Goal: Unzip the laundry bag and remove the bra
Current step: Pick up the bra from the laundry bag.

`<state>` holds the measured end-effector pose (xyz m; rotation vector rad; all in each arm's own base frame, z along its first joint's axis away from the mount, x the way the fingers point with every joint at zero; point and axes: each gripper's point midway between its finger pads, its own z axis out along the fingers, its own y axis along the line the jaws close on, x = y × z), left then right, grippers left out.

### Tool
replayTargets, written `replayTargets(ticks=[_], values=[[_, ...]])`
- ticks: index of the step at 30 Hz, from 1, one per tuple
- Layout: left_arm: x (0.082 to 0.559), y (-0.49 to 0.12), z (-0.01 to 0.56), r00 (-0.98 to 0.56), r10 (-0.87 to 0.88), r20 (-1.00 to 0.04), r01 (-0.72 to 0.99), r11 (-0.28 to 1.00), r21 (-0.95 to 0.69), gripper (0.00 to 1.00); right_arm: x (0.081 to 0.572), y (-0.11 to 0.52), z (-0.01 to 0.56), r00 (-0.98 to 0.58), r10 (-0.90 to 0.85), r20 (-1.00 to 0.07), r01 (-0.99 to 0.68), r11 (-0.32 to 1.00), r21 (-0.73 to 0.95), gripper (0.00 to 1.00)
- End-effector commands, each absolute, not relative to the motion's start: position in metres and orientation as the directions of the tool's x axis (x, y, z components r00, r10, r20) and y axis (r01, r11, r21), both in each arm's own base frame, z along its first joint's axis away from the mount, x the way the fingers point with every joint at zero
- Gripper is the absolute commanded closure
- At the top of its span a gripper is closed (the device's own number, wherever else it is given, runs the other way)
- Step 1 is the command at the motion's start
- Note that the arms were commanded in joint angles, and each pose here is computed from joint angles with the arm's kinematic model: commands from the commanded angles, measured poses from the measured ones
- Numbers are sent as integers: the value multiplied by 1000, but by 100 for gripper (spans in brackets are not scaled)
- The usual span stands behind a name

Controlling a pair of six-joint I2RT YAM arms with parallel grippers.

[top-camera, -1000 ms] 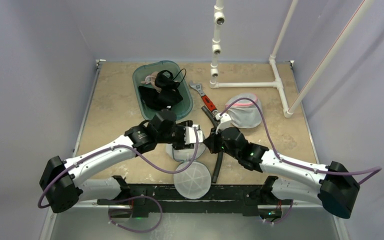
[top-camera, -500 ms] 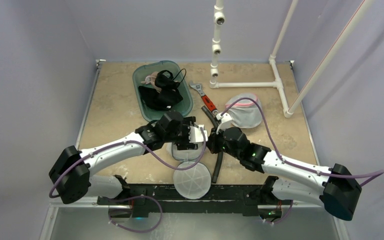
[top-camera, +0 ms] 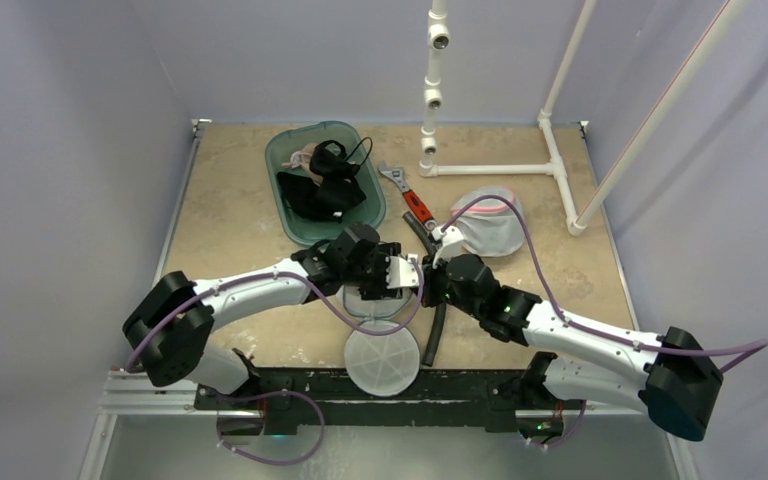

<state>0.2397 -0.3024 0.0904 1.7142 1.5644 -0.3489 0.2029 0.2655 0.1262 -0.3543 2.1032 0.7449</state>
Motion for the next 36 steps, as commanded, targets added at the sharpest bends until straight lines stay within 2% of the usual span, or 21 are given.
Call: replayTargets(ticks=[1,3,4,5,7,9,12,14,17,21,25,32,35,36], values=[[251,-324,114,275,659,-700,912,52,407,43,206,264,128,-581,16,-814,-498,784,371,100],[256,-326,114,279,658,-699,905,63,420,52,205,264,127,-583,15,-813,-500,782,373,100],[259,-326,115,281,659,-698,900,72,430,53,204,265,127,-583,14,-812,-502,780,374,100],[261,-327,116,283,659,-697,895,80,440,53,203,264,127,-584,12,-812,-503,779,374,100],[268,-329,122,298,643,-705,877,107,468,43,203,263,127,-585,14,-811,-502,779,375,100],[269,-330,125,307,633,-710,870,116,479,37,202,262,126,-585,14,-811,-499,782,374,100],[272,-332,122,309,641,-702,868,111,483,35,202,261,128,-583,20,-812,-500,779,379,100],[273,-333,120,311,639,-703,869,109,483,38,201,261,128,-584,19,-811,-501,778,380,100],[273,-337,120,310,632,-711,873,106,475,50,201,261,128,-584,19,-812,-501,778,379,100],[275,-338,117,301,634,-712,874,116,472,80,200,261,129,-587,23,-810,-500,776,384,100],[276,-338,119,298,626,-721,871,131,473,100,199,259,130,-587,27,-809,-497,776,387,100],[271,-335,145,311,595,-741,861,154,485,100,202,252,135,-579,56,-813,-466,796,386,100],[267,-330,160,321,581,-748,855,162,493,100,204,251,142,-571,76,-817,-456,798,393,69],[265,-329,165,324,575,-752,854,165,494,100,204,251,145,-570,84,-817,-454,797,398,62]])
